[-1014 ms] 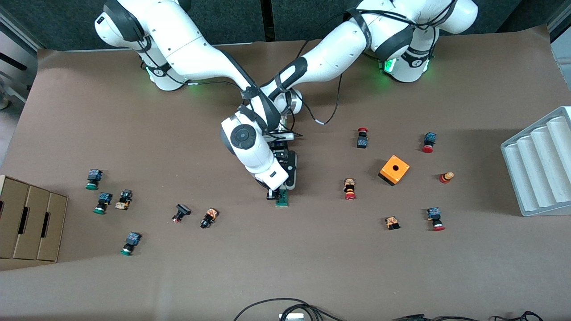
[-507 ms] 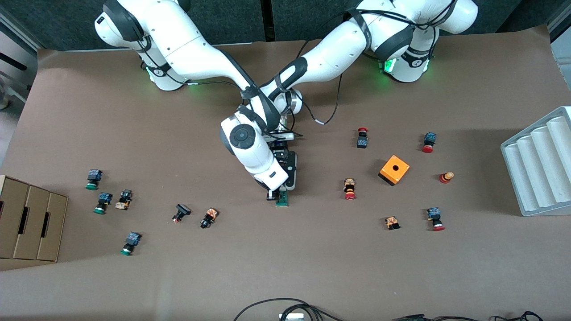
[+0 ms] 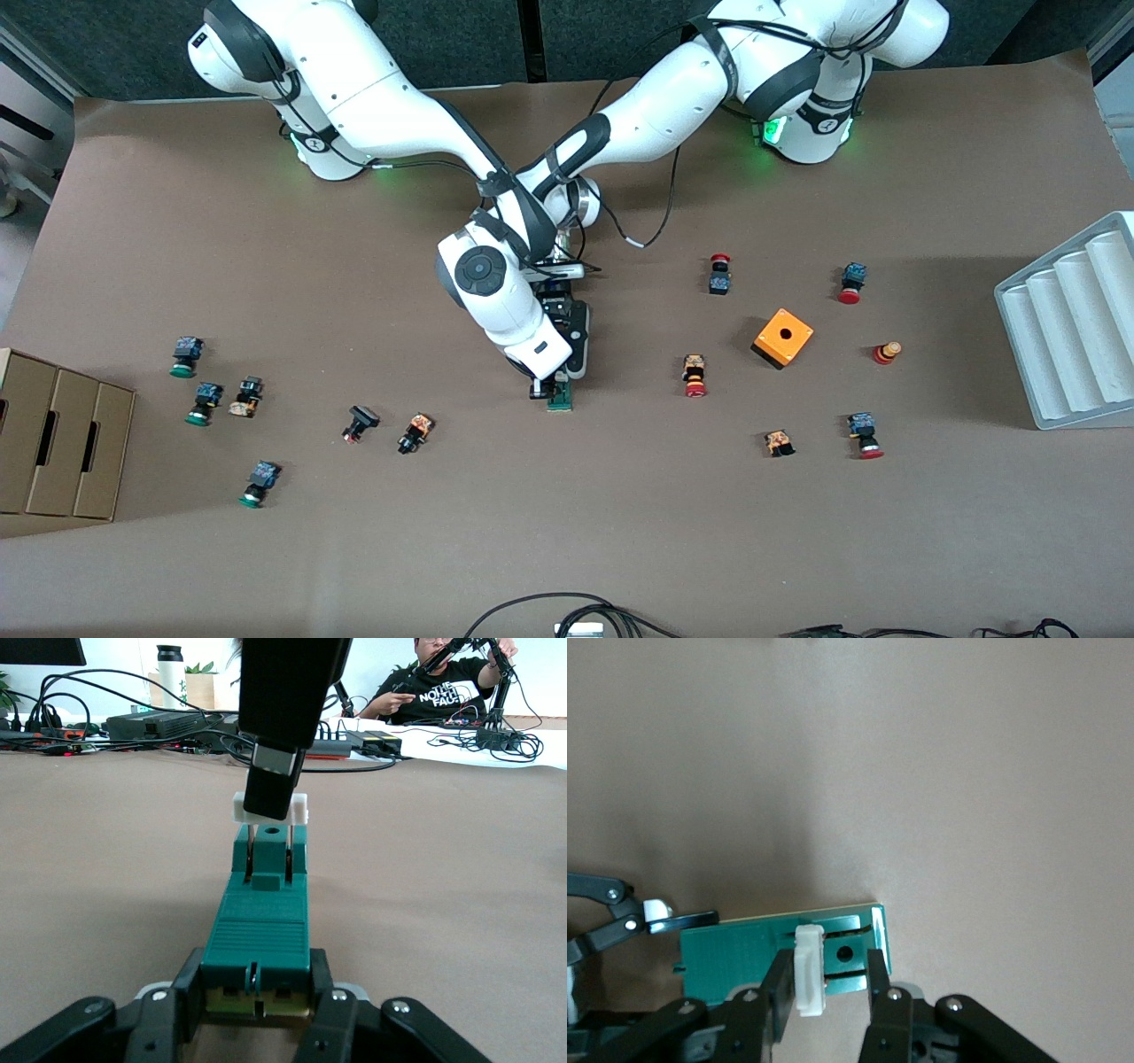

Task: Close load switch with both arms
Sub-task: 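Push the white lever fully to the switch's end with the right gripper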

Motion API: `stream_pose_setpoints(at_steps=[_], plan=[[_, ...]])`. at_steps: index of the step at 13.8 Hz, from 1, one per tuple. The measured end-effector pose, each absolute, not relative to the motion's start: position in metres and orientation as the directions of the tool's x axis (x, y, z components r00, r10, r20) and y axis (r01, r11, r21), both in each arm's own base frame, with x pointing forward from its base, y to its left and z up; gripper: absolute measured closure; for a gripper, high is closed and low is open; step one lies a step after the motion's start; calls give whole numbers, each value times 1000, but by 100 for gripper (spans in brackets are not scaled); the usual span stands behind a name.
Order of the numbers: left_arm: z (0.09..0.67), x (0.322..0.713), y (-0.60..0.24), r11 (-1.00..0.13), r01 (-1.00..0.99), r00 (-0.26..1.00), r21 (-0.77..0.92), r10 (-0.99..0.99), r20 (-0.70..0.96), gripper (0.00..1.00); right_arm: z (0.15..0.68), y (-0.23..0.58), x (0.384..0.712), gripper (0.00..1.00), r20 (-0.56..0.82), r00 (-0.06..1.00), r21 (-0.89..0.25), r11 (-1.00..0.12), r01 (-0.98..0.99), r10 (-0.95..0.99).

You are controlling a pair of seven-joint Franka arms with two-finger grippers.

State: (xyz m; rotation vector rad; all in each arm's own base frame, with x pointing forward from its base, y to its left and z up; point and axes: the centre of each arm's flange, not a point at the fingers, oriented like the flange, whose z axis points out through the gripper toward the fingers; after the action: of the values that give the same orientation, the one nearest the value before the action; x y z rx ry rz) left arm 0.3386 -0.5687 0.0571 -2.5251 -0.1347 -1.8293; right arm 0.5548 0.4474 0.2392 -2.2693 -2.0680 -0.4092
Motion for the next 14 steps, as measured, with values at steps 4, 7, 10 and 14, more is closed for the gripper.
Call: stream_pose_setpoints(at_steps=[4, 7, 10, 14], plan=[[57, 339, -569, -996, 82, 309, 34, 58, 949, 50, 244, 443, 562, 62, 230, 84, 152, -121, 981, 970], [57, 339, -569, -996, 82, 309, 34, 58, 949, 50, 248, 442, 566, 63, 236, 86, 159, -126, 979, 968], [57, 339, -569, -996, 82, 309, 34, 58, 949, 50, 249, 442, 567, 63, 238, 85, 161, -126, 979, 968], [57, 339, -569, -996, 82, 309, 34, 58, 949, 50, 249, 442, 567, 63, 240, 85, 165, -127, 978, 967]])
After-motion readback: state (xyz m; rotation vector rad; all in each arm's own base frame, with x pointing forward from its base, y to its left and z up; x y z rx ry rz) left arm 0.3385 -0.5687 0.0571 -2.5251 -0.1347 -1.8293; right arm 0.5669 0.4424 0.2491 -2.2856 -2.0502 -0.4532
